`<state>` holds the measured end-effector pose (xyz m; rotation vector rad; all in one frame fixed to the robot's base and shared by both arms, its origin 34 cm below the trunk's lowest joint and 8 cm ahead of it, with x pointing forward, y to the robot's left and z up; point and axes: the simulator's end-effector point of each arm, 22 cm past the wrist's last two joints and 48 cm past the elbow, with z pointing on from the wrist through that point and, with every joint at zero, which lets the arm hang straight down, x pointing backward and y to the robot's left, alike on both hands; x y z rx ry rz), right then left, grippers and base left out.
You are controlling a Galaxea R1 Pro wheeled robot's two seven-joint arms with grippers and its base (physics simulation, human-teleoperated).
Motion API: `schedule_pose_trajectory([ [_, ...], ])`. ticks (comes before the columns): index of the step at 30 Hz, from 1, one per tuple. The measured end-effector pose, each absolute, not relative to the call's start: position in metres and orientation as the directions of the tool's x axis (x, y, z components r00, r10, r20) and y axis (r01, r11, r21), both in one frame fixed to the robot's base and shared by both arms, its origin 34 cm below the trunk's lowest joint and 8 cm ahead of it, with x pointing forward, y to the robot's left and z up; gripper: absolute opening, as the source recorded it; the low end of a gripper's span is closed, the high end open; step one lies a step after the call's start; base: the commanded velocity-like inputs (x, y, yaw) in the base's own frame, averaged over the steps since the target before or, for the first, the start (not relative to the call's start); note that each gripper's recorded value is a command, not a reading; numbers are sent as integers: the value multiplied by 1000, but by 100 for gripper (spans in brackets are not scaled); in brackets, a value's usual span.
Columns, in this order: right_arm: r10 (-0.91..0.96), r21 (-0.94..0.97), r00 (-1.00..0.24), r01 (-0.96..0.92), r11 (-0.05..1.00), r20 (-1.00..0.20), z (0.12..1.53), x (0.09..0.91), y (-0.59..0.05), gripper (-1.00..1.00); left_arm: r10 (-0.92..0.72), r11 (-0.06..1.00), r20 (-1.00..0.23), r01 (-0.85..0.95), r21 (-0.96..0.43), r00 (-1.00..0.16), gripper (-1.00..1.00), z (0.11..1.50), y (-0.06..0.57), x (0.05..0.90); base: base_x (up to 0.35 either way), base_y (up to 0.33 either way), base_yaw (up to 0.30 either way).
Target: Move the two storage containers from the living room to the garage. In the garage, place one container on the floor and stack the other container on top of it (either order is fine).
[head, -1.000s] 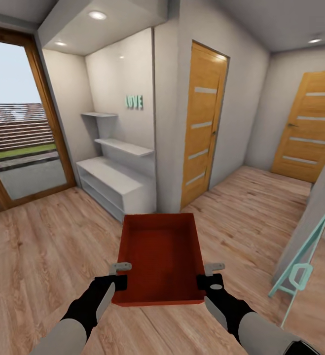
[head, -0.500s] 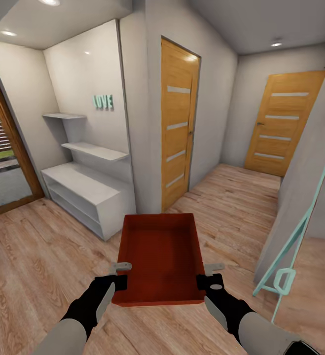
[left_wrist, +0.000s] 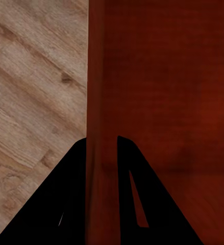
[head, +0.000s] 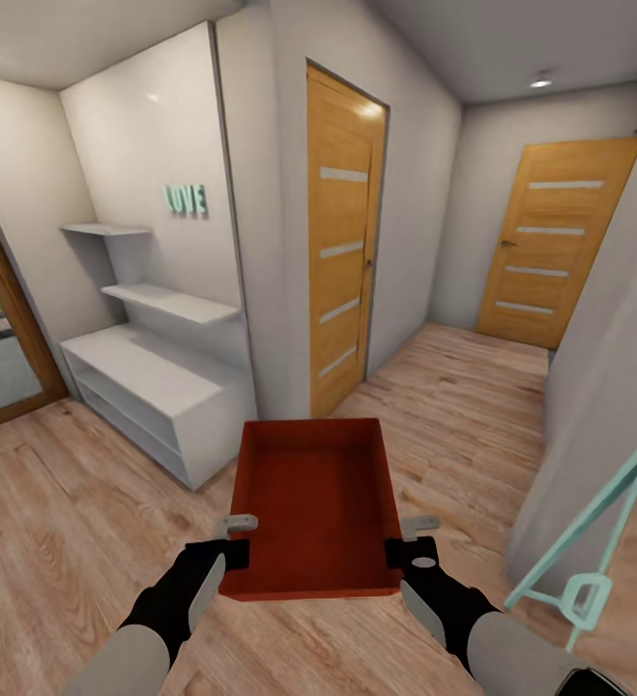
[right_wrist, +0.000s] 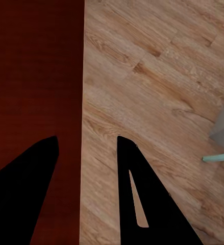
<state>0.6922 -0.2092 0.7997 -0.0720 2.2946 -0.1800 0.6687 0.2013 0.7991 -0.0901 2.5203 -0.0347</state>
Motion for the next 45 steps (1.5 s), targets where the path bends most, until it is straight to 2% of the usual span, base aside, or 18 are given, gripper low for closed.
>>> schedule_pose_trajectory([
  [19,-109,-153,-667,7,988,-737,799,692,-209,-100,-72,997,-579,-56,-45,-812,-100,799,201,669,323,0,-14],
  [45,-110,-153,-667,7,988,-737,800,692,-209,-100,-73,997,-579,-57,-46,-812,-100,799,201,669,323,0,-255],
])
